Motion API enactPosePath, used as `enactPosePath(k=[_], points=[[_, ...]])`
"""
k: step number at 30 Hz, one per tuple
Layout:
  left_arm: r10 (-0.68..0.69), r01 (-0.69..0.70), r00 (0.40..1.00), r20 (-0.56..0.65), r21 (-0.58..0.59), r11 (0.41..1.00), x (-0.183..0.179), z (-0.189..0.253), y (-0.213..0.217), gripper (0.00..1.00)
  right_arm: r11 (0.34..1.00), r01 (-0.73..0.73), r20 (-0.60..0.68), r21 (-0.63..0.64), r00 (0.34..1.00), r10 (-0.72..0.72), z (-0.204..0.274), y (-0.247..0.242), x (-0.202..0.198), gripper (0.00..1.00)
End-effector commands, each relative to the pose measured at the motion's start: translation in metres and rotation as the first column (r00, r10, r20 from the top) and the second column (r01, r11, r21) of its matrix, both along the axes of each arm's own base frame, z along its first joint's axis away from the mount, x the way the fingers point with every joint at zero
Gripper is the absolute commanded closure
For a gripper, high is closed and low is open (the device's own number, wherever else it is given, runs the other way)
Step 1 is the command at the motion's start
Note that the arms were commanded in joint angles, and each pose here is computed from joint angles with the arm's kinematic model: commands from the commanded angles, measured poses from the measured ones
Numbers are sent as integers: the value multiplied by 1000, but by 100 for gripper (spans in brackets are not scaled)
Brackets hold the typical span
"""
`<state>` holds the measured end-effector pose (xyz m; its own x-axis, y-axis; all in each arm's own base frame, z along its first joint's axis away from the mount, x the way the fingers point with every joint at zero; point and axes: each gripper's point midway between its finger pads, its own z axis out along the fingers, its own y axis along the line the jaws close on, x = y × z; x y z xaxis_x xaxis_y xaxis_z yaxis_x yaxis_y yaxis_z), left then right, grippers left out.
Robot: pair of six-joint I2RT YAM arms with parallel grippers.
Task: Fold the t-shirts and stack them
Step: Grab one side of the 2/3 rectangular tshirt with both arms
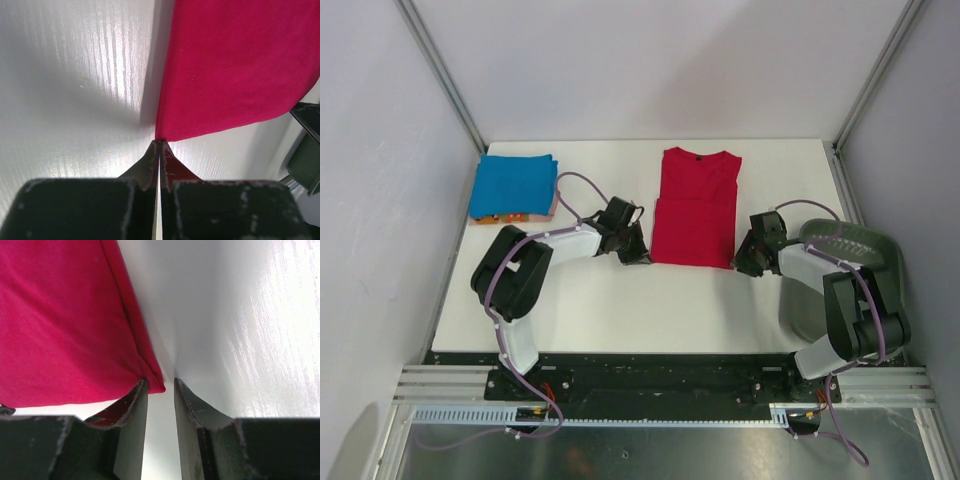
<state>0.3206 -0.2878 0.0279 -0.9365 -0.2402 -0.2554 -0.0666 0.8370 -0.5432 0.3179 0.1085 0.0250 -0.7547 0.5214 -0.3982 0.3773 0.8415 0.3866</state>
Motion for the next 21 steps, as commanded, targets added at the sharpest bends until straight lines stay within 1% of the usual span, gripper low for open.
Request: enactPosePath(k=[1,12,14,19,21], points=[[3,-2,1000,30,-14,1000,1,10,-1,100,999,20,-9,-51,1000,-20,-8,-7,0,69],[2,-2,1000,26,-10,1000,0,8,0,100,999,14,-23,-44,1000,-15,-19,-2,2,74],[2,-2,1000,28,-9,1000,0,8,0,100,999,11,-30,-46,999,-13,-21,-2,1,79],[-2,2,1000,30,-11,1000,0,9,0,100,998,8,-38,-59,999,-11,-21,-5,-1,97],[-6,7,999,34,-12,1000,0,10,-1,100,998,9,-35,-64,999,-11,-19,-7,-2,99]])
